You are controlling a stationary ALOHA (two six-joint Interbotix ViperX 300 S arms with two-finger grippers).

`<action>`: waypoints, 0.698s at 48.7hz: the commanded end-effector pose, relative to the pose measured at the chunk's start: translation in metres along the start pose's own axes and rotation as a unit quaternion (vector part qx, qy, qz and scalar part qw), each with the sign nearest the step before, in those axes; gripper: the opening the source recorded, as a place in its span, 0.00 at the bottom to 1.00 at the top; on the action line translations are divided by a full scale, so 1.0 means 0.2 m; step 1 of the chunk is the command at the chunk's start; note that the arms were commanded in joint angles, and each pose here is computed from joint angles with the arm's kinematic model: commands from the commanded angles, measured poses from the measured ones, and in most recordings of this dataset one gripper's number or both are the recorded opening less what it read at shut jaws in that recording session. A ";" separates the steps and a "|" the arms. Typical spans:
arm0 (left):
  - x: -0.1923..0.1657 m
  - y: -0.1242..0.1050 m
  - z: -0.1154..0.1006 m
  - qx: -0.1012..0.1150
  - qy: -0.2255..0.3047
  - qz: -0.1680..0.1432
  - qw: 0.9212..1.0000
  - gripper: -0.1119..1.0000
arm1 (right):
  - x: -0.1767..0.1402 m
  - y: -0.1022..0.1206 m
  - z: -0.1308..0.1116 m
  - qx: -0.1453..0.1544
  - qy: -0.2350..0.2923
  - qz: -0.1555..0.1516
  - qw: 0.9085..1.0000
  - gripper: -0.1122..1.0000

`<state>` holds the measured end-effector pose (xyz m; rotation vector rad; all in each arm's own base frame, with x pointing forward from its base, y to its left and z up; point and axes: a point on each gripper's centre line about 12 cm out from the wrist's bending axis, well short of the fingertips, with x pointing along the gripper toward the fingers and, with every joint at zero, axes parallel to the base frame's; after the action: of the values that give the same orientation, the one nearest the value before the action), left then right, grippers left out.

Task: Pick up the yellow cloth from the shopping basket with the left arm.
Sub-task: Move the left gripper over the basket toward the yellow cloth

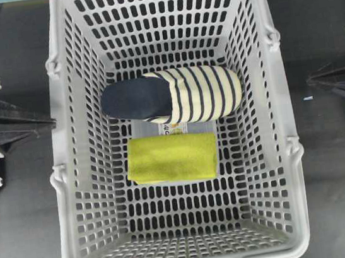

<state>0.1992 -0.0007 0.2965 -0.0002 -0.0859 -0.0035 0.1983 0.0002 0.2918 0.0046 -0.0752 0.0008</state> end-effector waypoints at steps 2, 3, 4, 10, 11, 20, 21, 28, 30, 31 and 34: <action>0.05 0.00 0.07 0.003 0.003 -0.001 1.000 0.15 | 0.01 0.00 0.02 0.008 -0.004 -0.001 1.000 0.10; 0.06 0.00 0.08 0.000 0.009 -0.001 1.000 0.14 | 0.01 0.00 0.01 0.010 -0.001 -0.001 1.000 0.11; 0.07 0.00 0.09 -0.003 0.013 -0.001 1.000 0.12 | 0.01 0.00 0.01 0.013 0.003 -0.002 1.000 0.11; 0.16 -0.01 0.14 -0.022 0.062 -0.002 0.998 0.10 | 0.01 0.00 -0.02 0.031 0.028 -0.003 0.999 0.10; 0.17 -0.01 0.15 -0.025 0.071 -0.002 0.997 0.10 | 0.01 0.00 -0.03 0.036 0.032 -0.003 0.999 0.10; 0.34 -0.01 0.20 -0.028 0.153 0.001 0.988 0.10 | 0.01 0.00 -0.05 0.054 0.063 -0.006 0.997 0.10; 0.36 -0.02 0.21 -0.027 0.160 0.000 0.987 0.10 | 0.01 0.00 -0.05 0.054 0.067 -0.006 0.996 0.10; 0.50 -0.03 0.19 -0.016 0.230 0.000 0.973 0.10 | 0.01 -0.01 -0.07 0.056 0.085 -0.008 0.995 0.10; 0.53 -0.03 0.19 -0.013 0.248 -0.002 0.969 0.10 | 0.01 0.00 -0.07 0.056 0.086 -0.008 0.995 0.10; 0.55 -0.03 0.18 -0.011 0.257 -0.002 0.966 0.10 | 0.01 0.00 -0.07 0.056 0.087 -0.008 0.995 0.10; 0.59 -0.04 0.16 -0.006 0.286 -0.003 0.958 0.10 | 0.00 -0.01 -0.07 0.056 0.089 -0.008 0.994 0.10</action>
<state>0.3015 -0.0067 0.3299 -0.0246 0.4570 -0.0059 0.1981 -0.0002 0.2690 0.1117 0.1210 -0.0085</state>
